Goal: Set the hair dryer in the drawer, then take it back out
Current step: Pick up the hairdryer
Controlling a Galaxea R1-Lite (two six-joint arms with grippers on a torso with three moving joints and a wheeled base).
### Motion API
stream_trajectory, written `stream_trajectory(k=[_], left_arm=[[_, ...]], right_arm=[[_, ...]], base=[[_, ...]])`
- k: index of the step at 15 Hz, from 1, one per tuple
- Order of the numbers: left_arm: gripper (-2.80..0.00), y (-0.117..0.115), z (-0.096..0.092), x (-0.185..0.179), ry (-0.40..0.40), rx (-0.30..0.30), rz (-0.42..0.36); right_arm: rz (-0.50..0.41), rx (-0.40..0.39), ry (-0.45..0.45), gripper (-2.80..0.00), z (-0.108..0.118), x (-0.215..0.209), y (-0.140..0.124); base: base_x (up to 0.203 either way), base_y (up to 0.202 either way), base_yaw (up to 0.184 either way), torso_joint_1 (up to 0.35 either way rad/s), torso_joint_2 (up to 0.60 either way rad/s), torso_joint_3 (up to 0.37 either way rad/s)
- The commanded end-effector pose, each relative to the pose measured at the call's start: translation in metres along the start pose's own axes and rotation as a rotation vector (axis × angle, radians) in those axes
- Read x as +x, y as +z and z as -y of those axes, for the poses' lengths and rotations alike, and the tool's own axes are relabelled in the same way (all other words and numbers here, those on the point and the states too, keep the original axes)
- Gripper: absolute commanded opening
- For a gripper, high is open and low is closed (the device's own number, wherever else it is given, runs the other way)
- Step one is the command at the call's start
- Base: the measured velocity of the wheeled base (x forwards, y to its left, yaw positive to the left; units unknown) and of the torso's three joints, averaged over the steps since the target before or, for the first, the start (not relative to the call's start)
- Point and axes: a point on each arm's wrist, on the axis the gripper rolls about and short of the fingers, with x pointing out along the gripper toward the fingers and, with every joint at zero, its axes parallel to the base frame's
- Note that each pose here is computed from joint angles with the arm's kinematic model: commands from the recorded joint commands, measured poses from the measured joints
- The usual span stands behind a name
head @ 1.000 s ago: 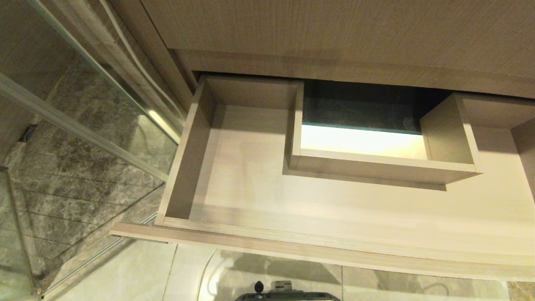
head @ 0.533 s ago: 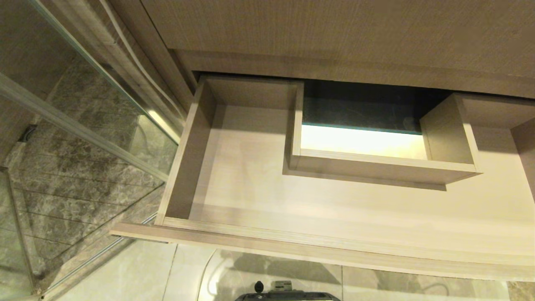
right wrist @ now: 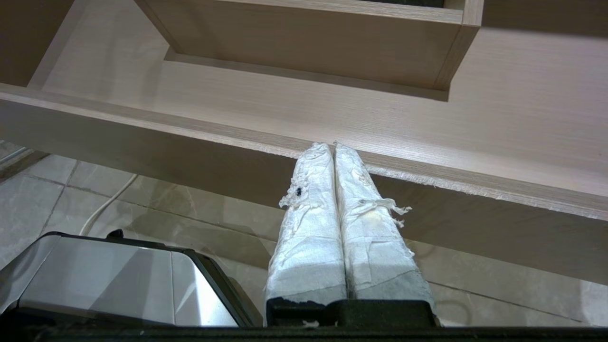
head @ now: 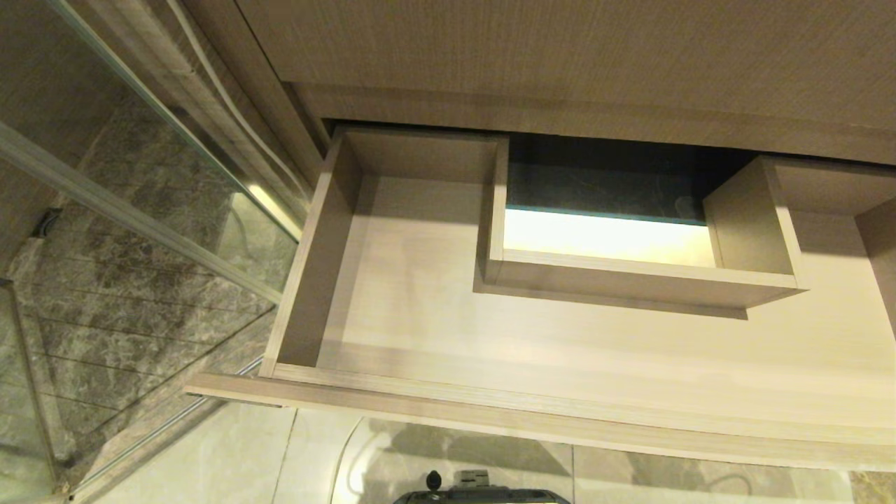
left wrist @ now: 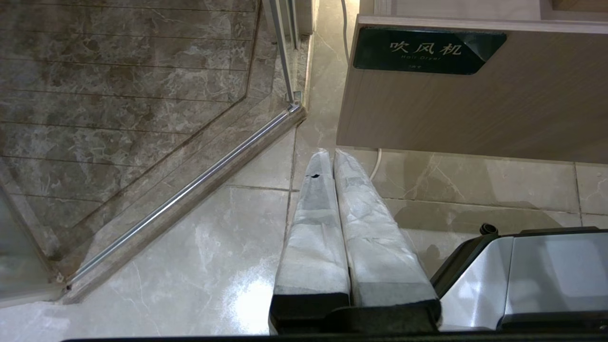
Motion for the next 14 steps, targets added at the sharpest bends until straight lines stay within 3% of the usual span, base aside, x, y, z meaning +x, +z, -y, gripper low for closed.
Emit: stream_trajectory(k=[1, 14], left_arm=[[-2.80, -0.0005, 0.0000, 0.0001, 0.000, 0.000, -0.002], [-2.80, -0.0002, 0.0000, 0.0000, 0.002, 0.004, -0.002]], right_arm=[[0.000, 0.000, 0.002, -2.80, -0.0002, -0.0009, -0.0118], [0.000, 0.003, 0.000, -2.80, -0.0001, -0.0009, -0.0118]], base=[[0.000, 0.000, 0.000, 0.000, 0.00, 0.000], [0.000, 0.000, 0.000, 0.000, 0.00, 0.000]])
